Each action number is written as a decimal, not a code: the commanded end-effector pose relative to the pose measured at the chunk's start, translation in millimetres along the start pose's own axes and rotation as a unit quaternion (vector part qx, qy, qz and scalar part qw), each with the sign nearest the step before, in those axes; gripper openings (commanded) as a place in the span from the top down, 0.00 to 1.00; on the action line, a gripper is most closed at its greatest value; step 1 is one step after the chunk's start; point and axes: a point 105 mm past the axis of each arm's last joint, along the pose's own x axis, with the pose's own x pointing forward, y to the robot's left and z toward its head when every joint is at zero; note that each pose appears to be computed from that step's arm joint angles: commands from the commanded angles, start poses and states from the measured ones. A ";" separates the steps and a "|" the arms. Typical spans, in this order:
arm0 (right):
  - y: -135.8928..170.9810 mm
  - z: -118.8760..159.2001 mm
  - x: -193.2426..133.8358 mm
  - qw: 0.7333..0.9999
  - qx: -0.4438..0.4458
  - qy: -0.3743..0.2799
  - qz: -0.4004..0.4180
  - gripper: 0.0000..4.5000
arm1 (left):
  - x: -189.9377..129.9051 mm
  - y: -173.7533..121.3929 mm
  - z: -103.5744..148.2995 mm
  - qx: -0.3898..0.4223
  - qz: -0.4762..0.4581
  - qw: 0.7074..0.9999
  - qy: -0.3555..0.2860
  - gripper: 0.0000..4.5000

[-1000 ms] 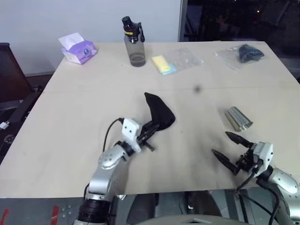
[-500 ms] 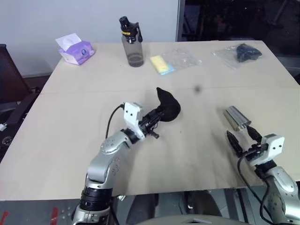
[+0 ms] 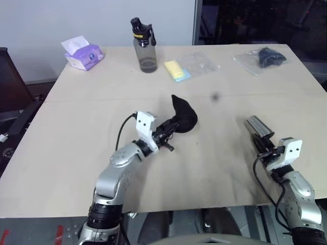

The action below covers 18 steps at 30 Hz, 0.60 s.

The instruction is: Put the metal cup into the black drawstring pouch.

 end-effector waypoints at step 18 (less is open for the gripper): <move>150.2 77.5 14.8 0.909 -0.101 -0.057 0.400 0.99 | 18.7 -8.5 16.6 -0.030 -0.002 1.000 -0.009 0.97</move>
